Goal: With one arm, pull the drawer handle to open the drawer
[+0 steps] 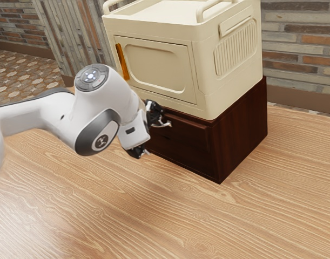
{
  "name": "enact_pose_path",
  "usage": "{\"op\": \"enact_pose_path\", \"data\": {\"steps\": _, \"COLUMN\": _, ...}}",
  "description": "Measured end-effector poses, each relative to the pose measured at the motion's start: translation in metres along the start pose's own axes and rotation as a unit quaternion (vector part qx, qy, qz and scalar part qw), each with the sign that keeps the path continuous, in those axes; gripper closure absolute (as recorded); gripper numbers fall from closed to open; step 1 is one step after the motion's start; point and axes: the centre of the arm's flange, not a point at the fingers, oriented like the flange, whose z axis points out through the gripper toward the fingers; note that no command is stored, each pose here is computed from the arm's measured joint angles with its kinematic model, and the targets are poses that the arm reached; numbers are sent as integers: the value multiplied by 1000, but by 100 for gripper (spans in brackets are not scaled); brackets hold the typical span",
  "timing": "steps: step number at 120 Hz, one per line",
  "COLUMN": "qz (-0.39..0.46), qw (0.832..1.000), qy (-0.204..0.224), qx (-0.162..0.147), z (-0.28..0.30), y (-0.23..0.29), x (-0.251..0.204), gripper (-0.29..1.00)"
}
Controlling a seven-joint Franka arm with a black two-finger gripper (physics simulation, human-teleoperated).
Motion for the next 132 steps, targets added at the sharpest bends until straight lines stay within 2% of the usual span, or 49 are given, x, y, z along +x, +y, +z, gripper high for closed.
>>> {"op": "enact_pose_path", "data": {"steps": 132, "qz": -24, "qw": 999, "qy": 25, "qx": -6, "z": -35, "y": 54, "x": -33, "gripper": 1}}
